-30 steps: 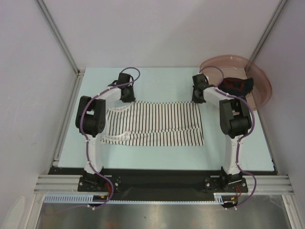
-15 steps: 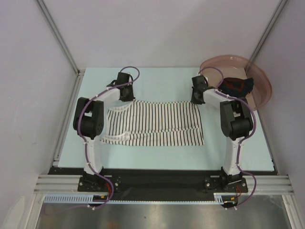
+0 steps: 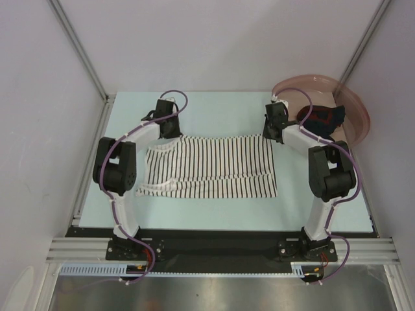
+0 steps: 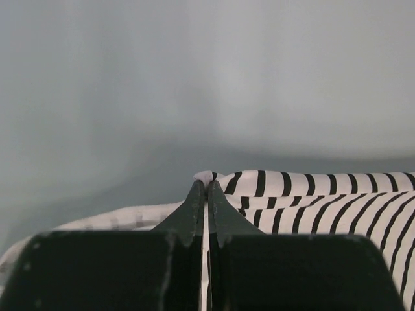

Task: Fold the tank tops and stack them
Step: Fold the tank top

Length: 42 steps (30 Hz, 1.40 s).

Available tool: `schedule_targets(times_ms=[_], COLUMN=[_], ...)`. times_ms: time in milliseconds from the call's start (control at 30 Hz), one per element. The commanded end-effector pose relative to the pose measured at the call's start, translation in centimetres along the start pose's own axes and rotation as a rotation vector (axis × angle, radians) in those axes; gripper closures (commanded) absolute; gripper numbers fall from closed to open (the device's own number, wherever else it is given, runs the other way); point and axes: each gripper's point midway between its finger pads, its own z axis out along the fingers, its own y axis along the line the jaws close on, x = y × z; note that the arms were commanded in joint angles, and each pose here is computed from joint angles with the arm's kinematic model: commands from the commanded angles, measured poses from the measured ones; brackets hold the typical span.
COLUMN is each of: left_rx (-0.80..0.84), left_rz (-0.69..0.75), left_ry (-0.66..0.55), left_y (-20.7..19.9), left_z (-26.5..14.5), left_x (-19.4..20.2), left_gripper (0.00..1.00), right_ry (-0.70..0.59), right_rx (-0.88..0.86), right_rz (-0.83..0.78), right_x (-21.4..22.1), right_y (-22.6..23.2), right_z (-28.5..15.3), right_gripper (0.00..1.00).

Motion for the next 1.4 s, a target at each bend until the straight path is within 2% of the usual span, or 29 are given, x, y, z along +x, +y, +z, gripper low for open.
schedule_targets(times_ms=[0, 300, 533, 700, 900, 1133, 1367], left_rx=[0.03, 0.033, 0.043, 0.049, 0.056, 0.049, 0.057], left_rz=[0.001, -0.005, -0.017, -0.02, -0.023, -0.03, -0.031], left_ry=[-0.065, -0.09, -0.088, -0.089, -0.087, -0.094, -0.096], left_y=[-0.8, -0.4, -0.2, -0.1, 0.0, 0.4, 0.4], left_z=[-1.9, -3.7, -4.5, -5.2, -5.8, -6.4, -6.9], left_x=[-1.5, -0.8, 0.5, 1.7, 3.0, 3.7, 4.3], left_gripper=[1.0, 1.0, 1.0, 1.0, 1.0, 1.0, 1.0], right_ry=[-0.094, -0.219, -0.213, -0.284, -0.282, -0.341, -0.346], right_rx=[0.012, -0.035, -0.072, -0.084, -0.157, -0.202, -0.219], right_rz=[0.025, 0.027, 0.054, 0.023, 0.004, -0.006, 0.06], right_x=[-2.3, -2.2, -1.4, -1.6, -1.4, -1.1, -0.4], right_y=[0.0, -0.5, -0.9, -1.0, -0.1, -0.2, -1.2], right_z=[-1.2, -2.7, -3.3, -4.2, -4.7, -5.4, -5.9], right_gripper=[1.0, 1.0, 1.0, 1.0, 1.0, 0.98, 0.97])
